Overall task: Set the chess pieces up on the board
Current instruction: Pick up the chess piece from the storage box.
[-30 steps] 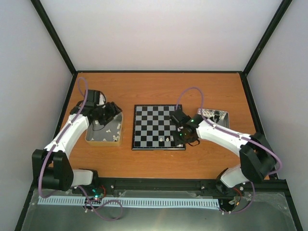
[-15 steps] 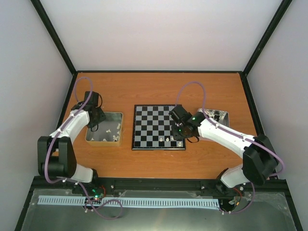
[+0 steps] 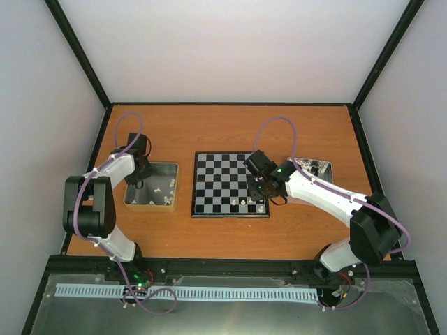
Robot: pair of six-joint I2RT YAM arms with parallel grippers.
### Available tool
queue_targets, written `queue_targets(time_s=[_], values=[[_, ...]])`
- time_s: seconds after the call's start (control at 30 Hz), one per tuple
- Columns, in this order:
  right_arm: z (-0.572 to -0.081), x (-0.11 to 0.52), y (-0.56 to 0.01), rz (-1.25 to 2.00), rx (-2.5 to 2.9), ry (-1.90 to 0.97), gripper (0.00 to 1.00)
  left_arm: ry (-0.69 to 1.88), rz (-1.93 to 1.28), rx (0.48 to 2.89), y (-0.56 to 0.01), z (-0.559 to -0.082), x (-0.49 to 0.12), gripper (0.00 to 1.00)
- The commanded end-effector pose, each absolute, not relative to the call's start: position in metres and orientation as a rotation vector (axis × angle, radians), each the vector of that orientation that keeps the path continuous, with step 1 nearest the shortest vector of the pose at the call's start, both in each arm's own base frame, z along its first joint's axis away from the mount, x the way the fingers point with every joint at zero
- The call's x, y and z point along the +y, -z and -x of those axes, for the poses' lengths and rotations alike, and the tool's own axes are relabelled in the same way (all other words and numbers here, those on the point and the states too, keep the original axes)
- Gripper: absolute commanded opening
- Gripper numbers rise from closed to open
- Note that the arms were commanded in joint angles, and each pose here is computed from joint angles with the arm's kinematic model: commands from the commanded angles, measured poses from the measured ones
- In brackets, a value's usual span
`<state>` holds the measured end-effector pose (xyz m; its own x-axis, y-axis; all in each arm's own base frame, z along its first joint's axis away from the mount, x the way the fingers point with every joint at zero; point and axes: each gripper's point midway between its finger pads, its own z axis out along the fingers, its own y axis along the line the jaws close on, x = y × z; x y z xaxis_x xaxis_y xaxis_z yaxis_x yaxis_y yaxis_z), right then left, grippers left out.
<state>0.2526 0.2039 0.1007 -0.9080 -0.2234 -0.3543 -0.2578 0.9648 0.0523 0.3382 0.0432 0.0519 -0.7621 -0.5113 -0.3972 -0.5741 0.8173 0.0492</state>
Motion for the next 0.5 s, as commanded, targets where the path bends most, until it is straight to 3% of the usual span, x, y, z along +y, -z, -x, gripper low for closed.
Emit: queue_targets(time_s=[0.0, 0.3, 0.47], values=[[-0.263, 0.205, -0.112, 0.326, 2.717, -0.142, 0.44, -0.195, 0.794, 2.589, -0.059, -0.361, 0.044, 0.28], [-0.264, 0.202, -0.114, 0.314, 2.716, -0.127, 0.44, -0.186, 0.846, 2.601, -0.042, -0.358, 0.048, 0.27], [-0.263, 0.202, -0.114, 0.306, 2.721, -0.134, 0.44, -0.190, 0.842, 2.595, -0.039, -0.360, 0.049, 0.21]])
